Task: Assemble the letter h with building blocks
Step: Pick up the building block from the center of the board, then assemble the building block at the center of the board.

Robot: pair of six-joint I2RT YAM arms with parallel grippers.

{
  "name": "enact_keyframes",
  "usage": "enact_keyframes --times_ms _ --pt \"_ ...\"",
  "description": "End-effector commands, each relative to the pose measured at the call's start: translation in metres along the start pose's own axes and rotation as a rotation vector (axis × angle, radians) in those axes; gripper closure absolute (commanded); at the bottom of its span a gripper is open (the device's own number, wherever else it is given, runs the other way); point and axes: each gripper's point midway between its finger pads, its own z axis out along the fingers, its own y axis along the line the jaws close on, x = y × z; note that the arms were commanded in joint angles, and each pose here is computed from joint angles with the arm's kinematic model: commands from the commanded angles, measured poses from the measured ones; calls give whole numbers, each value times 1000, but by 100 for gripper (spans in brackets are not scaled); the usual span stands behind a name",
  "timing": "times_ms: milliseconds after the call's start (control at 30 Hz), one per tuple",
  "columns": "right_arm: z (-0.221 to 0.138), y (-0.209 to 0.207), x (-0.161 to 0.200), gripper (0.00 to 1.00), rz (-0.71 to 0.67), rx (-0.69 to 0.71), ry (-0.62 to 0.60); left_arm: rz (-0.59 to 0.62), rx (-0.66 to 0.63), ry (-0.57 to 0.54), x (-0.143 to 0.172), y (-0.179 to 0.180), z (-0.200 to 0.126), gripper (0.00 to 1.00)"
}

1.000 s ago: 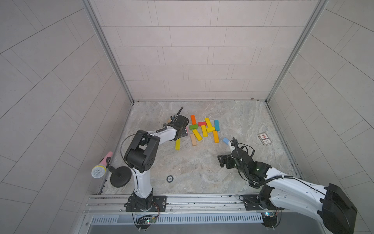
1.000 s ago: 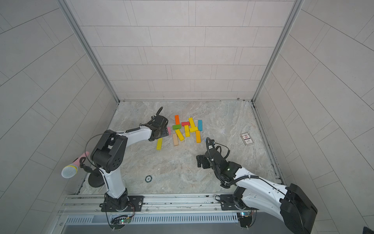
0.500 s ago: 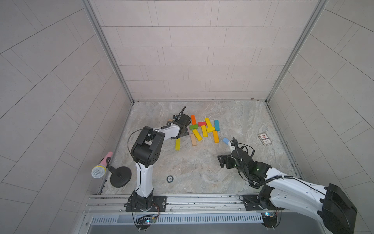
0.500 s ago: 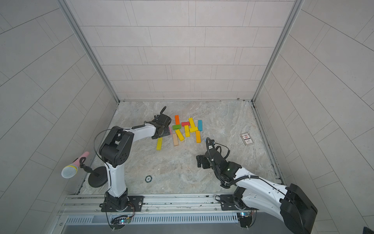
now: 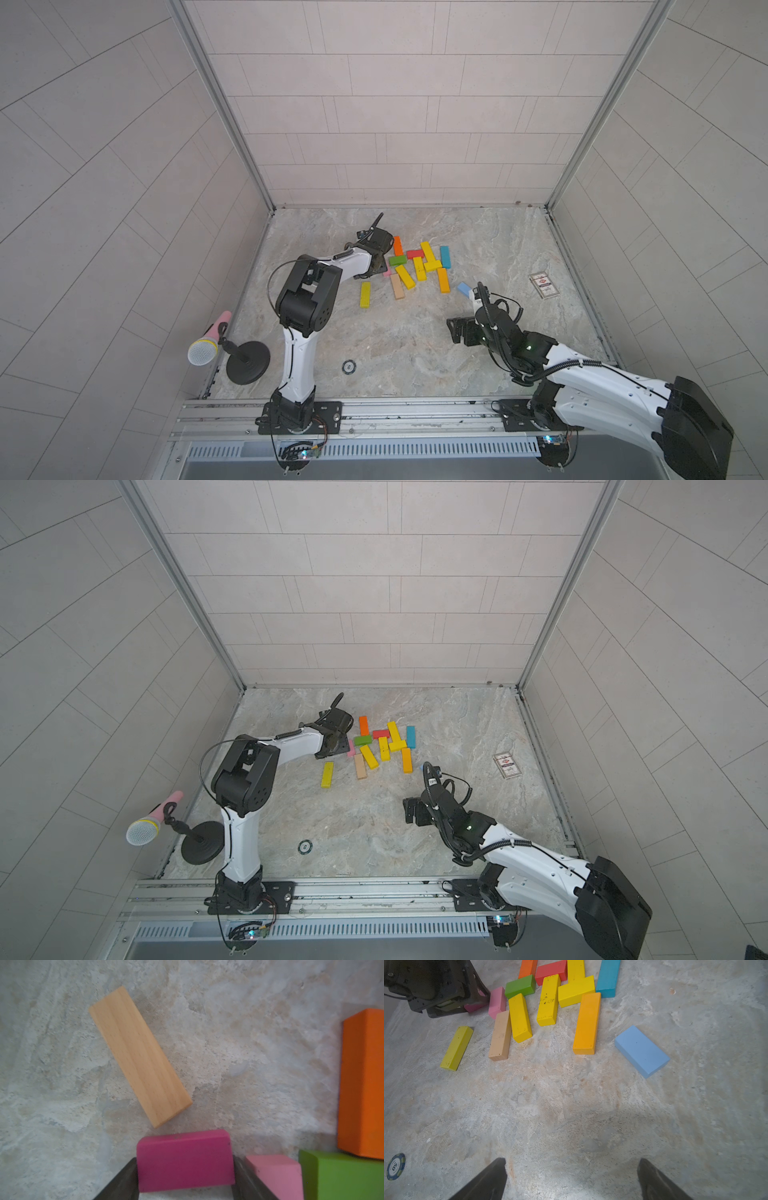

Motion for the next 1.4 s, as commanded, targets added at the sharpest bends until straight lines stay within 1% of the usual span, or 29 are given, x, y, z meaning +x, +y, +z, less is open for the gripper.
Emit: enact_keyframes --times_ms 0,100,200,267,333,433,500,633,800,867,967,1167,1367 --pt "1 -1 0 0 6 4 -2 50 -45 37 10 9 7 34" --pt "1 0 0 0 6 3 -1 77 -46 18 3 8 4 39" --pt "2 -1 1 0 5 8 0 97 -37 -16 -9 7 -8 42" --pt "2 -2 1 0 6 9 1 100 -19 -47 -17 5 -24 42" --pt "2 -1 1 0 6 6 3 103 19 -80 -24 2 -48 43" --pt "1 0 1 0 11 0 2 129 79 -109 -21 -5 -84 43" --pt "0 0 0 0 13 -5 -1 161 100 -109 -12 -5 -106 43" --pt "-2 1 0 0 17 -13 -6 236 147 -74 21 -1 -142 44" --pt "-3 2 0 0 23 -24 -5 327 195 13 69 12 -172 43" --pt "-4 4 0 0 25 -33 -4 346 189 52 87 21 -176 43" --pt "-5 3 -1 0 27 -32 -9 334 197 98 111 31 -175 43" --pt "-5 2 -2 0 26 -24 -13 336 182 176 149 38 -155 43" --pt "-5 0 -1 0 24 -15 -15 317 186 194 163 38 -137 43"
